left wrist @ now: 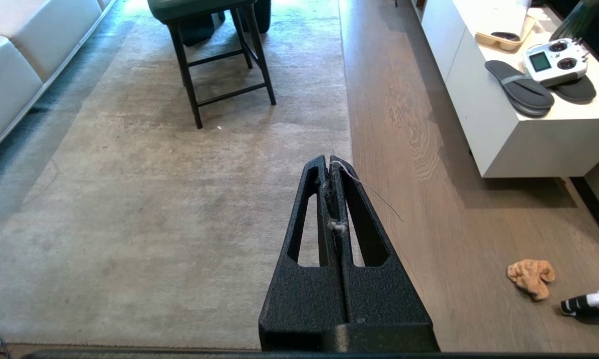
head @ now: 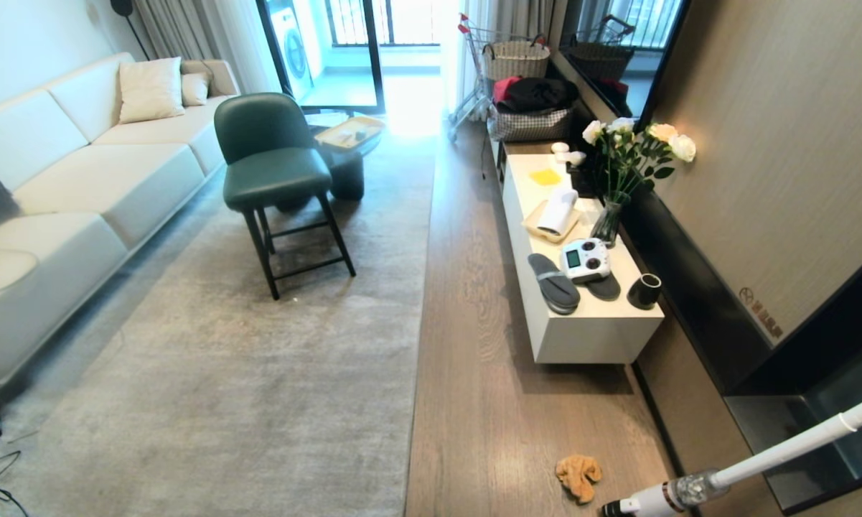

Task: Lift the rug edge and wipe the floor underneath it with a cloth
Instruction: Pick up the rag

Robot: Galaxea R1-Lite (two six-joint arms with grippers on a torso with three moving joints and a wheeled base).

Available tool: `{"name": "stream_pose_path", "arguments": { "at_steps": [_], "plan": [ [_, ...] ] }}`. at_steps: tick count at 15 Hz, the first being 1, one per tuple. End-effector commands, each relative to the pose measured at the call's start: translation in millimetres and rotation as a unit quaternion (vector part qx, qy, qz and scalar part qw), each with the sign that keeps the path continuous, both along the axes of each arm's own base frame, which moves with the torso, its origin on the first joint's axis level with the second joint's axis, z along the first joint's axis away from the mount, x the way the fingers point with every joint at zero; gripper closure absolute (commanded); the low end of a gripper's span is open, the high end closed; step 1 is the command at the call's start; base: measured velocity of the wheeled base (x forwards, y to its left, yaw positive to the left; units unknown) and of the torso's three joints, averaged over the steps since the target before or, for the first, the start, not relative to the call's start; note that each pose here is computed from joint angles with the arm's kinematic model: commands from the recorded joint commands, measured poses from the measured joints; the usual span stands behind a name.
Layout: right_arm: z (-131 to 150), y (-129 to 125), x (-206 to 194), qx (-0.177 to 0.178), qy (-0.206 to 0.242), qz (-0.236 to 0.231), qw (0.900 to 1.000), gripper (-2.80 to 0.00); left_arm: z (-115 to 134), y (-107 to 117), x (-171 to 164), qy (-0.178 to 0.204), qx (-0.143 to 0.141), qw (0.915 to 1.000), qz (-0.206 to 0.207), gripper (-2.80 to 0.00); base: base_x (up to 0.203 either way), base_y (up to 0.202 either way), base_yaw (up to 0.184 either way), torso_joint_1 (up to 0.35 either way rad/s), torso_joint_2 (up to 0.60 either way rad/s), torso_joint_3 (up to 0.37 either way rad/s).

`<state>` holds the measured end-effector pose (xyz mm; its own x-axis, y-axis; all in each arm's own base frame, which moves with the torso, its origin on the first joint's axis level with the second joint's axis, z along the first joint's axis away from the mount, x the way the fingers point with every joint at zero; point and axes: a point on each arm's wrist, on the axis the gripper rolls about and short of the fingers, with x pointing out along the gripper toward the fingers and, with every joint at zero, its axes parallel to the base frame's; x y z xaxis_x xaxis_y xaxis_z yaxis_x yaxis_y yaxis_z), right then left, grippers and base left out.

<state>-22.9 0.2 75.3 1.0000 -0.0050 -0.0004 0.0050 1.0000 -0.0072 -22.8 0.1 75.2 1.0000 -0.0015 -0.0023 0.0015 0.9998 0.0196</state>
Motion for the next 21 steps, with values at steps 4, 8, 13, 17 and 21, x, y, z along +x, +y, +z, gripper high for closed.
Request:
{"name": "stream_pose_path", "arguments": {
  "at_steps": [4,8,13,17,21],
  "plan": [
    [0.0,0.0,0.1,0.0,0.001,0.0,1.0,0.0,0.1,0.0,0.0,0.0,0.0,1.0,0.0,0.0,0.0,0.0,0.0,0.0,0.0,0.0],
    [0.0,0.0,0.1,0.0,0.001,0.001,1.0,0.0,0.1,0.0,0.0,0.0,-0.001,1.0,0.0,0.0,0.0,0.0,0.0,0.0,0.0,0.0],
    [0.0,0.0,0.1,0.0,0.001,0.0,1.0,0.0,-0.1,0.0,0.0,0.0,0.0,1.0,0.001,0.0,0.0,0.0,0.0,0.0,0.0,0.0],
    [0.0,0.0,0.1,0.0,0.001,0.0,1.0,0.0,0.1,0.0,0.0,0.0,-0.001,1.0,0.0,0.0,0.0,0.0,0.0,0.0,0.0,0.0],
    [0.0,0.0,0.1,0.0,0.001,0.0,1.0,0.0,-0.1,0.0,0.0,0.0,-0.001,1.0,0.001,0.0,0.0,0.0,0.0,0.0,0.0,0.0]
  ]
}}
